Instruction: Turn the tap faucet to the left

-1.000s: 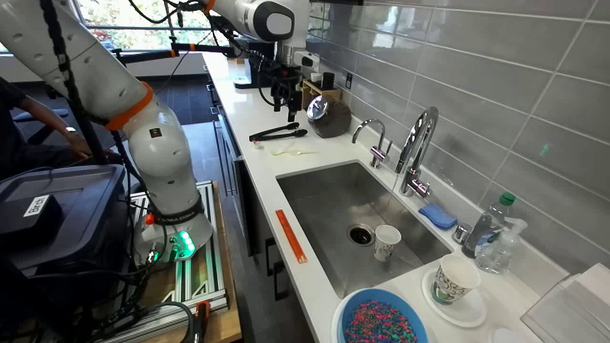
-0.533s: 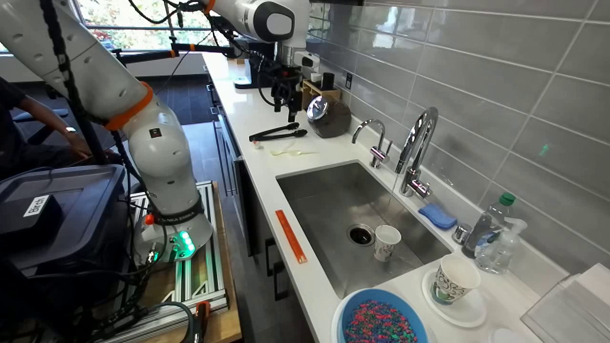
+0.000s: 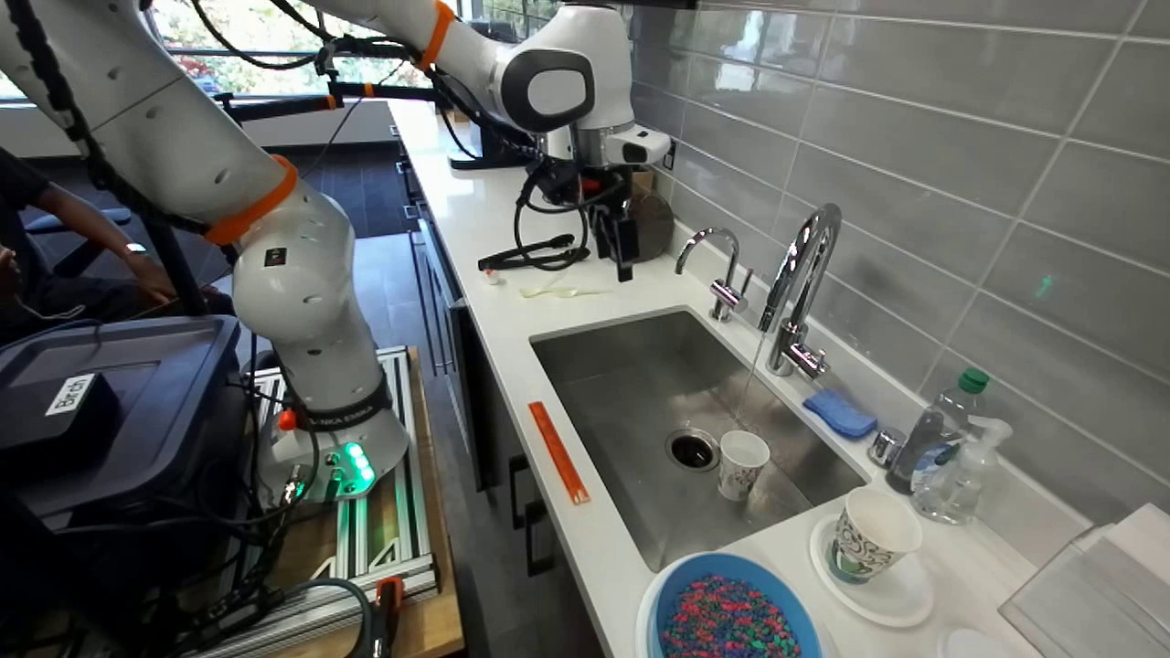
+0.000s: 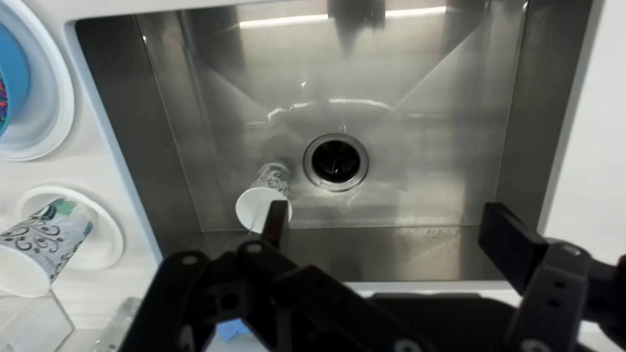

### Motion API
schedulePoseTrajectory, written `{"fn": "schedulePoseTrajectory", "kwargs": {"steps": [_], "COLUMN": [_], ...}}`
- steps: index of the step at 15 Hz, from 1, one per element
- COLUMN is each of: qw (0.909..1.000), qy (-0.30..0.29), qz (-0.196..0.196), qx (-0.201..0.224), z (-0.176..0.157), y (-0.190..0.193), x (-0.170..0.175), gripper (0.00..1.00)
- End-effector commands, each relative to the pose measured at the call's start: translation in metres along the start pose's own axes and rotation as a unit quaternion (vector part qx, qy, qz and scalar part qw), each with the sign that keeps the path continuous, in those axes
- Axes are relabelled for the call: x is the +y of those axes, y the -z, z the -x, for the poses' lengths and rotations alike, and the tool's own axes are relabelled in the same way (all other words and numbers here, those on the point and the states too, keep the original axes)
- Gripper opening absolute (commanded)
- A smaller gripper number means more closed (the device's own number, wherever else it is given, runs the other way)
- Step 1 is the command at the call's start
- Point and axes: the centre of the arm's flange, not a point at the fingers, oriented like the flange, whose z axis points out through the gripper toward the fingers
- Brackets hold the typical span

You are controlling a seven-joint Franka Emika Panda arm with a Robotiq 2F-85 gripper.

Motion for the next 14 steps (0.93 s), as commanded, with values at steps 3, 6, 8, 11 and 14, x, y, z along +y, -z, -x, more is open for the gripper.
{"fn": "schedulePoseTrajectory", "kwargs": {"steps": [3, 6, 8, 11, 14], "qw": [0.9921, 0.9844, 0.9799, 0.9742, 0.9695], "qy": [-0.046, -0.057, -0.059, -0.054, -0.045], "qz": [0.009, 0.000, -0.005, -0.011, -0.009], "qx": [0.117, 0.166, 0.190, 0.219, 0.241], "z": [-0.011, -0.026, -0.037, -0.050, -0.065], "y": [-0.030, -0.038, -0.045, -0.057, -0.066], "x": [0.059, 0.075, 0.082, 0.088, 0.093], "gripper": [1.00, 1.00, 1.00, 1.00, 1.00]}}
